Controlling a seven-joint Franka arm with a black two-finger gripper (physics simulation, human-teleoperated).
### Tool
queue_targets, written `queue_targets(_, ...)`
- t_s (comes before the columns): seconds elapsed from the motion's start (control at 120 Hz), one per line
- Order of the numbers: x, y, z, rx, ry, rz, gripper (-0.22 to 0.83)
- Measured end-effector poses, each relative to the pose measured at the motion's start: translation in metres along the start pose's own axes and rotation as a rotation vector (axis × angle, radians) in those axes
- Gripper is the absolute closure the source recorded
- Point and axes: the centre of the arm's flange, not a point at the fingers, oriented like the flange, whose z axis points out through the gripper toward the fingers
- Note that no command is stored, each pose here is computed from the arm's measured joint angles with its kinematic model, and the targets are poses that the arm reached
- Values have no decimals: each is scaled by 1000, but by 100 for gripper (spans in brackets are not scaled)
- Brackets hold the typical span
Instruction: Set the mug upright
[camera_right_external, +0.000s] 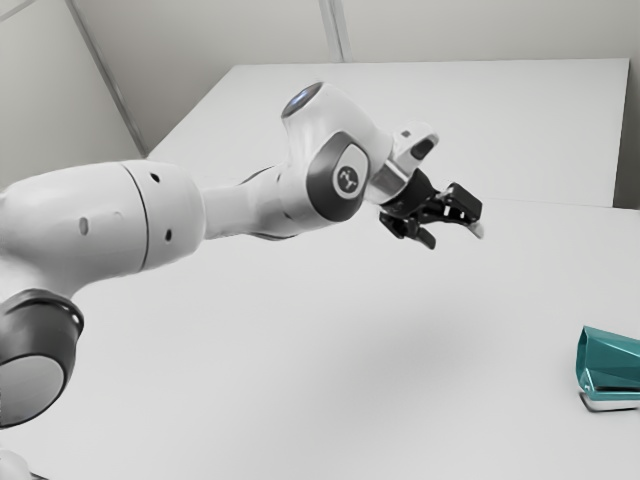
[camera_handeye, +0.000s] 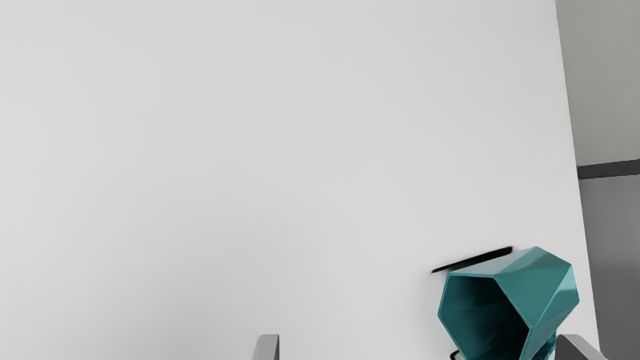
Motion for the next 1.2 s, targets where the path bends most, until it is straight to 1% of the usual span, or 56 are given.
queue_targets(0.067,-10,12,15,-29,14,-26,0)
queue_targets(0.2,-41,21,46,-57,-10,-74,0)
queue_targets(0.342,-75,49,91,-61,-21,-67,0)
queue_targets(0.425,-85,54,110,-58,-14,-76,0)
queue_targets(0.658,-81,72,145,-63,25,-47,0)
queue_targets(0.933,-102,97,170,-79,29,-13,0)
queue_targets(1.142,-100,104,195,-77,43,7,1)
queue_targets(1.2,-103,107,199,-79,38,14,1)
